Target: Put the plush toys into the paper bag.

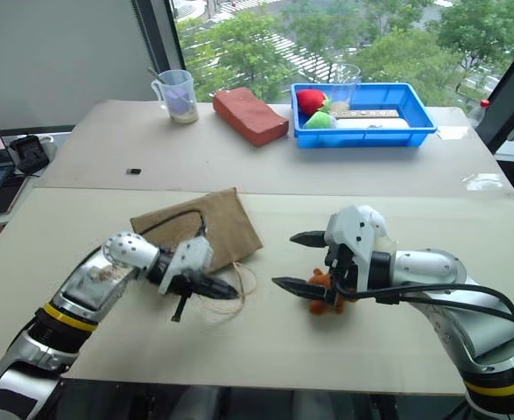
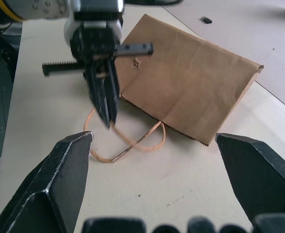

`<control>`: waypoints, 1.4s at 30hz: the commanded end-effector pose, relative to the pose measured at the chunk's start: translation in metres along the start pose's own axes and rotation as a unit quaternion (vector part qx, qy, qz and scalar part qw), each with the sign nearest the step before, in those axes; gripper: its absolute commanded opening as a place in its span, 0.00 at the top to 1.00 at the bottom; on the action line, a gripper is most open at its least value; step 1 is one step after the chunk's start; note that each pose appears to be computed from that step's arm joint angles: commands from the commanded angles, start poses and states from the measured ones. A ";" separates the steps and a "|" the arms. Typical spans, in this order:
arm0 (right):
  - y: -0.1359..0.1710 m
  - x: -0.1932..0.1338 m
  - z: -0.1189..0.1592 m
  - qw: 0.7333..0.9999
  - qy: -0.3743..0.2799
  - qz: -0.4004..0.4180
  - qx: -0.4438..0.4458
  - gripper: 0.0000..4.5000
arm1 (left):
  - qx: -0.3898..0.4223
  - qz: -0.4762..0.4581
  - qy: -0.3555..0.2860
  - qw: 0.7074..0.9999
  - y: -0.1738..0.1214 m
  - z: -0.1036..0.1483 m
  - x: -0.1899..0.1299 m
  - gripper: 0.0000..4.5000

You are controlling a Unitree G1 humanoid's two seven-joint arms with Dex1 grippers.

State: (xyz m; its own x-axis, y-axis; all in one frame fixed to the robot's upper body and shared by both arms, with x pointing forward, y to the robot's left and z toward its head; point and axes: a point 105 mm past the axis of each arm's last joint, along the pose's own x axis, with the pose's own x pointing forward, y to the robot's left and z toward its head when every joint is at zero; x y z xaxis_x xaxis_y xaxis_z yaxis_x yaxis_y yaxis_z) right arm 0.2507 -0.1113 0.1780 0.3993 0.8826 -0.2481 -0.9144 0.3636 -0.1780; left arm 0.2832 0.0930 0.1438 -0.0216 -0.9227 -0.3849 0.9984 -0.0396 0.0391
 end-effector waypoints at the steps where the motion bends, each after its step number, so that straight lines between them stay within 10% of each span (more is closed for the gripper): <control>1: -0.001 0.010 0.002 1.000 -0.017 -0.002 -0.010 0.00 | -0.030 0.018 -0.061 0.998 0.007 0.031 -0.027 0.99; 15: -0.005 0.112 -0.012 0.996 -0.086 0.025 0.013 0.99 | -0.015 0.059 -0.109 0.992 0.020 0.061 -0.053 1.00; 24: -0.015 0.170 -0.010 0.986 -0.133 -0.011 0.102 0.99 | -0.006 0.079 -0.125 0.989 0.021 0.072 -0.060 1.00; 42: -0.021 0.196 -0.066 0.996 0.035 -0.053 0.061 0.99 | 0.095 0.317 -0.143 0.933 0.053 0.106 -0.124 1.00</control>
State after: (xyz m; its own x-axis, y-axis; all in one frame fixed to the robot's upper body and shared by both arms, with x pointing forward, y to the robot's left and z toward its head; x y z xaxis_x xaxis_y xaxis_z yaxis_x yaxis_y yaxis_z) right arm 0.3460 0.0474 0.0815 0.4525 0.8572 -0.2458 -0.8913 0.4437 -0.0932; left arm 0.3310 0.1522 0.2534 0.4472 -0.8916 -0.0717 0.8783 0.4225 0.2240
